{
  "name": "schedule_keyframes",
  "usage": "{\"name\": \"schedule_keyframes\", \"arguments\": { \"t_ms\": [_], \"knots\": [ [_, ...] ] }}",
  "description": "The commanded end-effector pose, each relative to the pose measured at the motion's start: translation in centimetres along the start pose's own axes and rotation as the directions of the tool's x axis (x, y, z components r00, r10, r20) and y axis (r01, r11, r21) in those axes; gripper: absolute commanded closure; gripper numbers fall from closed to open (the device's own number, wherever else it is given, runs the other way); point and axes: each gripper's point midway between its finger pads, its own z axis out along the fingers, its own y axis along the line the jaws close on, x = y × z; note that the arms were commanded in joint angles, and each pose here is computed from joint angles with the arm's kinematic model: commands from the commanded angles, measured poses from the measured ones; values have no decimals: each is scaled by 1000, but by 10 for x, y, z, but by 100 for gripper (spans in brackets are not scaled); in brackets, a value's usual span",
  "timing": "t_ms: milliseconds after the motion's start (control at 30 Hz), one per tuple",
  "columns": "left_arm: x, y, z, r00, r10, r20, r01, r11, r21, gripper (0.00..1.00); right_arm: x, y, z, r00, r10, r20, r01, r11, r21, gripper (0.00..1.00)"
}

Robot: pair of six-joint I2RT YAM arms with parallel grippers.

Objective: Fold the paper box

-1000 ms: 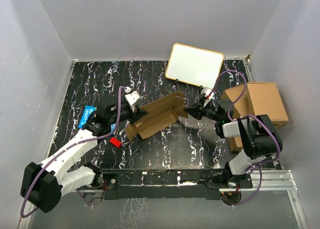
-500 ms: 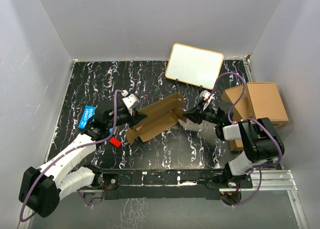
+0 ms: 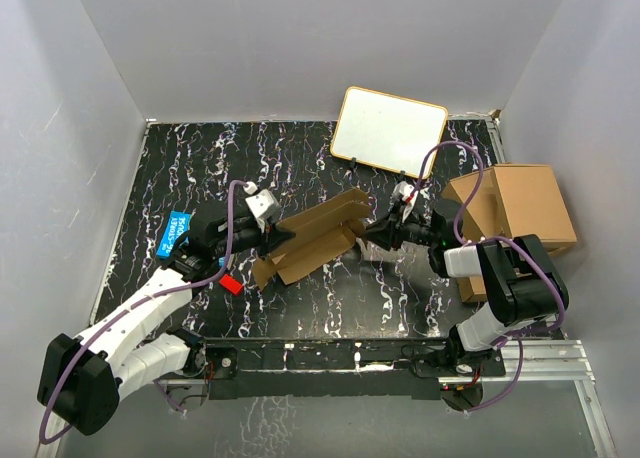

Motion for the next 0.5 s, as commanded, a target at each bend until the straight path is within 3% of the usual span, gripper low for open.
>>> {"name": "schedule_keyframes", "arguments": {
  "t_ms": [0,467],
  "knots": [
    [-2,-5,-5,1000,23,-1,-23,999,26,100,-23,3,6,995,-100,27,102,992,-68,70],
    [-2,-3,-9,999,48,-3,-48,999,8,100,-29,4,-5,989,-140,-51,128,975,-182,50]
  ]
}}
